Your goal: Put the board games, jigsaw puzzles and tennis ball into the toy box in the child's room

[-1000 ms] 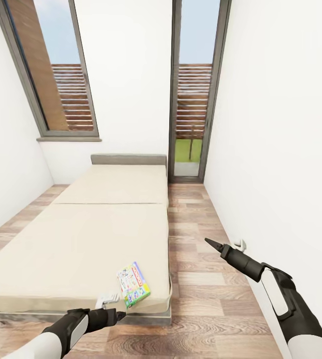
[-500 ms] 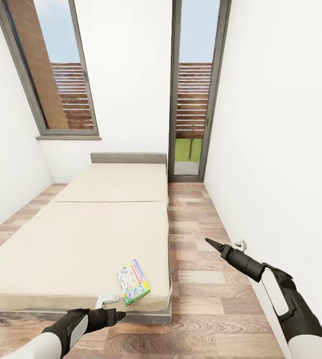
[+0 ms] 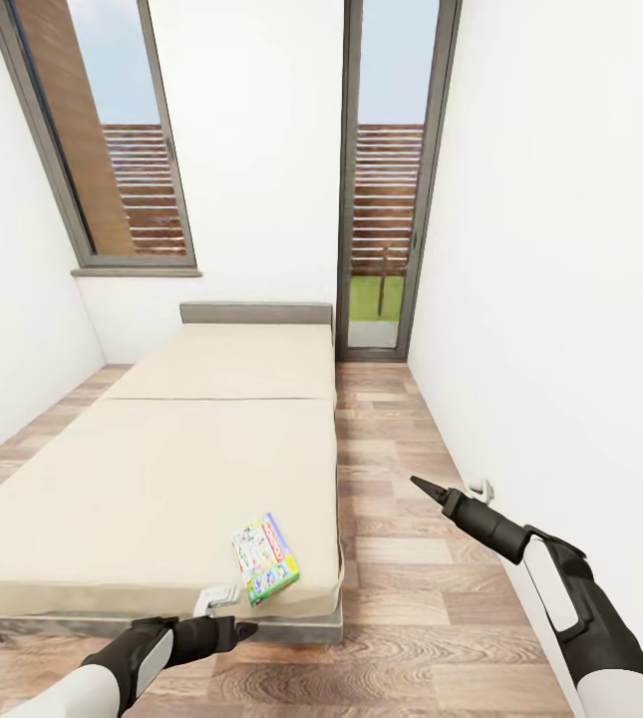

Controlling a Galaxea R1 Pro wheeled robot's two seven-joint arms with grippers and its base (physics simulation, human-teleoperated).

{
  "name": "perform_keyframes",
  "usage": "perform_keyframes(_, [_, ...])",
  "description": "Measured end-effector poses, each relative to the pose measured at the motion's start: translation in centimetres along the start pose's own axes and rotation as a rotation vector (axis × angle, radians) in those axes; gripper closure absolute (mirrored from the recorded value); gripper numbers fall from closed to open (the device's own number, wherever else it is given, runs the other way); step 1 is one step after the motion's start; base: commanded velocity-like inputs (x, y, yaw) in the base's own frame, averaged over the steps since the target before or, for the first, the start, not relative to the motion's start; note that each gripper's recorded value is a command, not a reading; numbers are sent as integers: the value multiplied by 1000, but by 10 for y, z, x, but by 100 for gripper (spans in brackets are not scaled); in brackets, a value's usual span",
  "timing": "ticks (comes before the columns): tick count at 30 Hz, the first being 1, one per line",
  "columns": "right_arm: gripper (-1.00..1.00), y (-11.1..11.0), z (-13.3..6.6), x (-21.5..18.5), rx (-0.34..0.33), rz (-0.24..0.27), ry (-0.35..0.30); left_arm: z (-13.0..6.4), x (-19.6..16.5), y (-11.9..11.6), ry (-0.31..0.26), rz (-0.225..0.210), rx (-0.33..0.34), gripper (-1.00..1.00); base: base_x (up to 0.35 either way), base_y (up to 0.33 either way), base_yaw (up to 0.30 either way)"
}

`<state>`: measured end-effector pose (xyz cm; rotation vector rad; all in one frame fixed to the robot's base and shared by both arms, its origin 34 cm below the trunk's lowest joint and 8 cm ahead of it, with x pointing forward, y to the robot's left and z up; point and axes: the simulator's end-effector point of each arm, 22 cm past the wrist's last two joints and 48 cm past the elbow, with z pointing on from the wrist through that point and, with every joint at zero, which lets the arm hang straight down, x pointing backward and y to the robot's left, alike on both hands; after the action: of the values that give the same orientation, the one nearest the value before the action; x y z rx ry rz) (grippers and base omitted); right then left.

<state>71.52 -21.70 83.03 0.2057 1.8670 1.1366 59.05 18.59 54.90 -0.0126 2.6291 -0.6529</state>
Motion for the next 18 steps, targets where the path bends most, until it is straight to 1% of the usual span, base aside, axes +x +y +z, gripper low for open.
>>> perform_keyframes(5, [-100,-7,1,6,0,0,0,3,3,3,-1,-2,35,-100,0,0,0])
perform_keyframes(11, [-100,-14,3,13,-1,2,-1,3,6,0,-5,-4,119,-100,0,0,0])
perform_keyframes(18, [-100,-24,4,22,-1,2,-2,-1,7,6,-17,-10,194,-100,0,0,0])
